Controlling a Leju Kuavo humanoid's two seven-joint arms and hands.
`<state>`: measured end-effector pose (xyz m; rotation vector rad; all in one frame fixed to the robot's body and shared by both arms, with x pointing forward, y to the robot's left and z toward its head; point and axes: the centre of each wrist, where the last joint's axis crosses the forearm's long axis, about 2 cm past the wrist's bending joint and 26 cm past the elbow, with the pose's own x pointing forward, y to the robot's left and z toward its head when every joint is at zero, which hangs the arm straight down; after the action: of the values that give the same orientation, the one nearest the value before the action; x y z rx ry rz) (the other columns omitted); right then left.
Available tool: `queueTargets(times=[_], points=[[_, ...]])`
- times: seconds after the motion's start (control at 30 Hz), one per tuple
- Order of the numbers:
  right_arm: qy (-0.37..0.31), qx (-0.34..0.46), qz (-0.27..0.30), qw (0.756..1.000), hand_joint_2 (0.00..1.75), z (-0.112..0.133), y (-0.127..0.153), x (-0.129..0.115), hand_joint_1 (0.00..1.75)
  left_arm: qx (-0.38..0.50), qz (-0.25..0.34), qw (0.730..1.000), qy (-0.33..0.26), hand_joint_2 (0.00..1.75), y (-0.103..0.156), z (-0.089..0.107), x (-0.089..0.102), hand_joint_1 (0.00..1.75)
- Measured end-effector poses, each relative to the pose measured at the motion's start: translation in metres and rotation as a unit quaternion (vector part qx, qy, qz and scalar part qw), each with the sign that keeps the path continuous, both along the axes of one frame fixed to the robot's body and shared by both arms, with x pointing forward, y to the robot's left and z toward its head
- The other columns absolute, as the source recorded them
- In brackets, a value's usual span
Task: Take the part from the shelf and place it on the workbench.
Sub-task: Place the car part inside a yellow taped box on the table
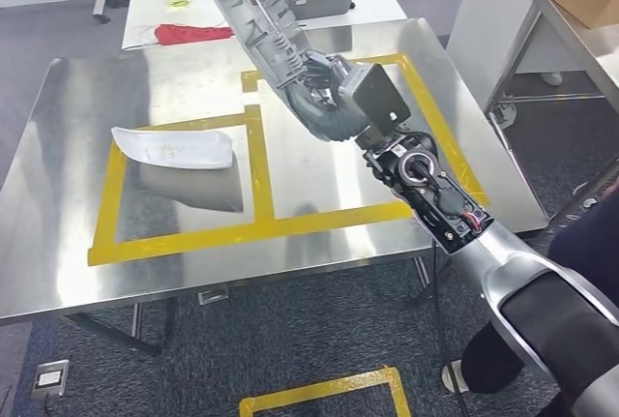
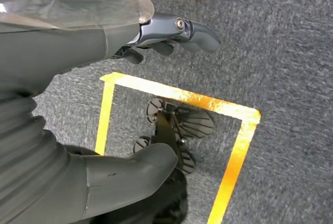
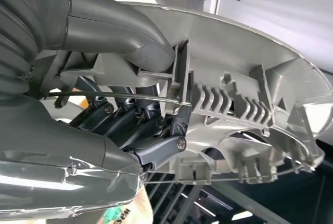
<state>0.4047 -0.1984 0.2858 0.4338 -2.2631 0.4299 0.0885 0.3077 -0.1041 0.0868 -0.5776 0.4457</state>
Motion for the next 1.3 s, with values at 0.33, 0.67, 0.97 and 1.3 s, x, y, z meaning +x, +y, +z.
queueTargets(times=[0.33,0.67,0.97,1.3], points=[[-0.008,0.036,0.020,0.999,1.75,0.007,-0.005,-0.011,1.75,-0.001,0.001,1.000,0.000,1.75,0.000,0.000,0.000,0.00],[-0.035,0.036,0.030,0.998,1.75,0.019,-0.009,-0.023,1.75,0.000,-0.005,1.000,-0.007,1.75,0.001,0.001,0.006,0.00],[-0.032,0.034,0.032,0.998,1.75,0.017,-0.009,-0.026,1.75,-0.001,-0.008,1.000,-0.009,1.75,0.001,0.002,0.008,0.00],[-0.032,0.029,0.025,0.999,1.75,0.015,-0.011,-0.024,1.75,-0.002,-0.007,1.000,-0.009,1.75,0.000,0.002,0.009,0.00]])
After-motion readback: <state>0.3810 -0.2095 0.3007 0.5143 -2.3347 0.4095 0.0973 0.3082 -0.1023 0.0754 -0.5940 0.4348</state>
